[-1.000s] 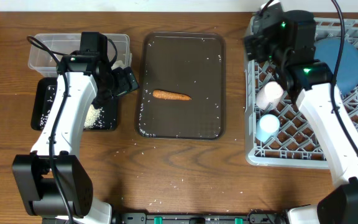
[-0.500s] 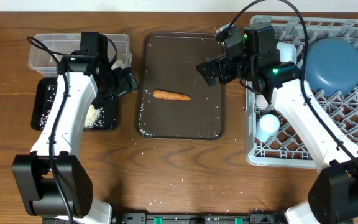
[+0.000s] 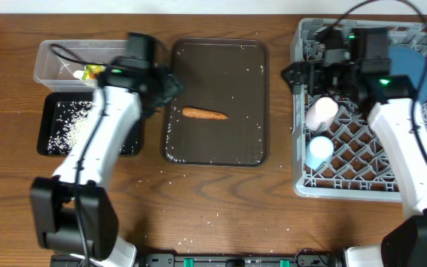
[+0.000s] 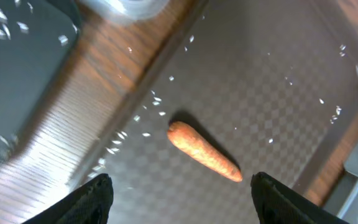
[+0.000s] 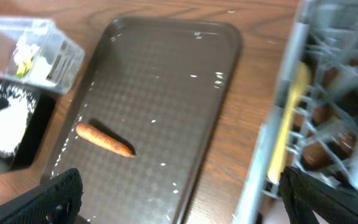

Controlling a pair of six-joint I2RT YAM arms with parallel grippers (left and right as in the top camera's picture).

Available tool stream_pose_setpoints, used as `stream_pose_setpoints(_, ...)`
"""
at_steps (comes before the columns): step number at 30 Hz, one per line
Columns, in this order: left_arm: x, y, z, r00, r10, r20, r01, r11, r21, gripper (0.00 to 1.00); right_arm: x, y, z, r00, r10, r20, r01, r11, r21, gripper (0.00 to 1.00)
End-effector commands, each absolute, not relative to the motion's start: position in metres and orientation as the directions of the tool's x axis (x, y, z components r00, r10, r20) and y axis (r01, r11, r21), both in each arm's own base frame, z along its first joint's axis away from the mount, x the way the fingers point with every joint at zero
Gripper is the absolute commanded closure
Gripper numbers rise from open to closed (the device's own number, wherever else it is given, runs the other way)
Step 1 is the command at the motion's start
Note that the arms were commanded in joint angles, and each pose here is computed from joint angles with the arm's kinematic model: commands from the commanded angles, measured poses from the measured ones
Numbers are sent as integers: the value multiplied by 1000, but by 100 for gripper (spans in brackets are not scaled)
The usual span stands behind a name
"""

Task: Sort waste into correct bins and load items into the dishwasher rack
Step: 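Reach the left gripper to the carrot on the brown tray and grasp it, then carry the carrot with the left gripper onto the black rice tray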

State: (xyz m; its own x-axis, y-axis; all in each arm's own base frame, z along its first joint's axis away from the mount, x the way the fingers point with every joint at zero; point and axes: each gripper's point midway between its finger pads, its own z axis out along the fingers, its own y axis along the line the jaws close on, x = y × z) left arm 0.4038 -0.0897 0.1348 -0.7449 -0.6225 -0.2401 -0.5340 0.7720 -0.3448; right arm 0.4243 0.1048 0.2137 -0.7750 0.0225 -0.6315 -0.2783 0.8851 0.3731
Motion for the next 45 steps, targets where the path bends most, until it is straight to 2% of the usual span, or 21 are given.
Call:
stream_pose_setpoints(1,404,-100,121,-580,-749,-320,-697,660,-281,27,419,88,216,-796,96,-597,-206,885,418,1)
stream_pose_setpoints(6,401,-124,98,-498,-774,-392,-755,609,-243,26,409,79,206,-833,111,-542,-159,890,427,1)
stream_pose_setpoints(18,418,-158,12,-555,-779,-293,-753,620,-222,30,397,79,199,-856,64,-513,-178,895,409,1)
stream_pose_setpoints(26,401,-161,4,-611,-756,-235,-741,651,-165,54,397,79,198,-857,64,-511,-176,896,407,1)
stream_pose_setpoints(28,394,-160,2,-621,-754,-215,-743,654,-143,62,396,78,198,-859,64,-508,-174,896,408,1)
stream_pose_setpoints(37,392,-170,17,-756,-641,-130,-622,766,-163,76,394,78,196,-863,49,-504,-183,897,402,1)
stream_pose_setpoints(45,387,-143,88,-783,-597,-175,-568,801,-188,80,394,78,196,-860,37,-508,-194,898,394,1)
